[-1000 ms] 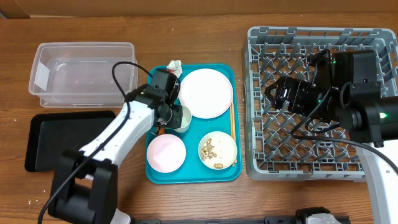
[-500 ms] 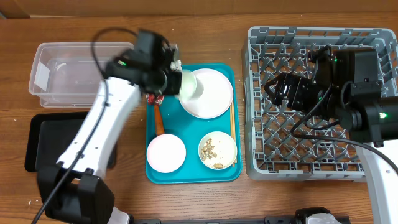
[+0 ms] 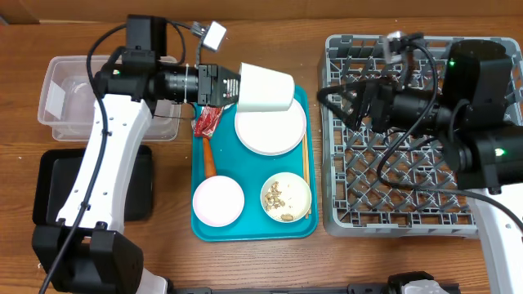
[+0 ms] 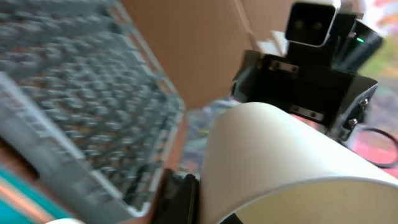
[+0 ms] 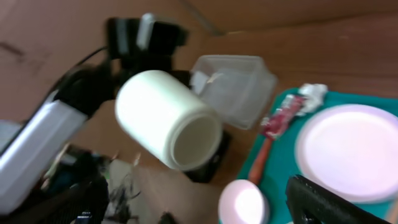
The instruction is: Sort waste into correct bins and load items into the dishwasher
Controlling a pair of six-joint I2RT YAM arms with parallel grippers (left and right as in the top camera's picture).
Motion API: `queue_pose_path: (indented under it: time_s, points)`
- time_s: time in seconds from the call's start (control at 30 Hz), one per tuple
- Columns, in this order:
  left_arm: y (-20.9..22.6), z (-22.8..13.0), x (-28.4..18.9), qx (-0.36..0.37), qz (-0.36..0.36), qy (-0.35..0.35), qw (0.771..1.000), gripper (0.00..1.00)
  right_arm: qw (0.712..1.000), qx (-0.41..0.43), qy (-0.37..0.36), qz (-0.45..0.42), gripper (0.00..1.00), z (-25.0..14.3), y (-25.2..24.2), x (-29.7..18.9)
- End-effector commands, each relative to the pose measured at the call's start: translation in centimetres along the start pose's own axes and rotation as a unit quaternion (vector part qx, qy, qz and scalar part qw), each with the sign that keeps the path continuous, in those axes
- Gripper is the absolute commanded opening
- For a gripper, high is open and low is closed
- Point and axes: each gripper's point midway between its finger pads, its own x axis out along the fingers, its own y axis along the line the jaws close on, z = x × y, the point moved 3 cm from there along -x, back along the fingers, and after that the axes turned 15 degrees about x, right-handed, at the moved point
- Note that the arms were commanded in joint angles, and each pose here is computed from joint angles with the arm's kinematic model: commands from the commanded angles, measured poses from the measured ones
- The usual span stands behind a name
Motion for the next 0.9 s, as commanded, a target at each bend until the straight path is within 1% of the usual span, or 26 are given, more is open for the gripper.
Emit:
queue_pose_path:
  time_s: [0.0, 0.1, 0.2, 0.27, 0.33, 0.37, 0.47, 0.63, 0.67, 0.7, 0.73, 0.77, 0.8, 0.83, 0.87]
  points:
    - [-3.3, 0.3, 1.1, 0.015, -0.078, 0.005, 0.997, 0.04, 0.997, -0.035, 0.033, 0.06, 0.94, -1.1, 3.2, 0.2]
    - [-3.9, -0.1, 2.3, 0.014, -0.092, 0.018, 0.996, 0.04, 0.997, -0.039, 0.035, 0.05, 0.94, -1.4, 3.1, 1.1]
    - [-4.2, -0.3, 3.0, 0.021, -0.099, 0.025, 0.995, 0.04, 0.996, -0.035, 0.058, 0.056, 0.93, -2.1, 3.3, 2.4]
    - [-4.4, -0.2, 3.3, 0.032, -0.103, 0.027, 0.994, 0.04, 0.995, -0.034, 0.077, 0.061, 0.89, -2.8, 3.4, 3.4]
    - [-4.4, -0.1, 3.3, 0.039, -0.104, 0.027, 0.993, 0.04, 0.994, -0.03, 0.091, 0.062, 0.77, -3.2, 3.3, 4.2]
    - [-4.4, 0.0, 3.3, 0.039, -0.103, 0.027, 0.993, 0.04, 0.993, -0.027, 0.096, 0.059, 0.73, -3.3, 3.1, 4.6]
    - [-4.4, 0.1, 3.3, 0.042, -0.103, 0.027, 0.993, 0.04, 0.995, -0.018, 0.094, 0.041, 0.69, -3.4, 2.5, 4.8]
    - [-4.2, 0.3, 3.3, 0.058, -0.097, 0.025, 0.993, 0.04, 0.995, -0.023, 0.09, 0.041, 0.69, -3.4, 2.7, 4.6]
    - [-4.1, 0.4, 3.3, 0.062, -0.096, 0.025, 0.993, 0.15, 0.995, -0.023, 0.09, 0.042, 0.69, -3.4, 2.7, 4.6]
    - [-4.1, 0.5, 3.4, 0.066, -0.095, 0.024, 0.993, 0.33, 0.995, -0.023, 0.09, 0.042, 0.66, -3.4, 2.7, 4.6]
    - [-4.1, 0.5, 3.4, 0.07, -0.095, 0.024, 0.993, 0.56, 0.995, -0.024, 0.09, 0.042, 0.65, -3.3, 2.7, 4.6]
    - [-4.1, 0.6, 3.4, 0.073, -0.093, 0.024, 0.993, 0.64, 0.995, -0.025, 0.09, 0.042, 0.64, -3.3, 2.7, 4.6]
    - [-4.1, 0.7, 3.3, 0.078, -0.093, 0.023, 0.992, 0.77, 0.995, -0.025, 0.087, 0.041, 0.64, -3.2, 2.7, 4.4]
    - [-4.0, 0.8, 3.2, 0.084, -0.092, 0.021, 0.992, 1.0, 0.996, -0.026, 0.082, 0.039, 0.63, -3.1, 2.7, 4.3]
    - [-3.9, 0.9, 3.1, 0.089, -0.09, 0.019, 0.992, 1.0, 0.996, -0.027, 0.076, 0.037, 0.63, -2.9, 2.7, 4.0]
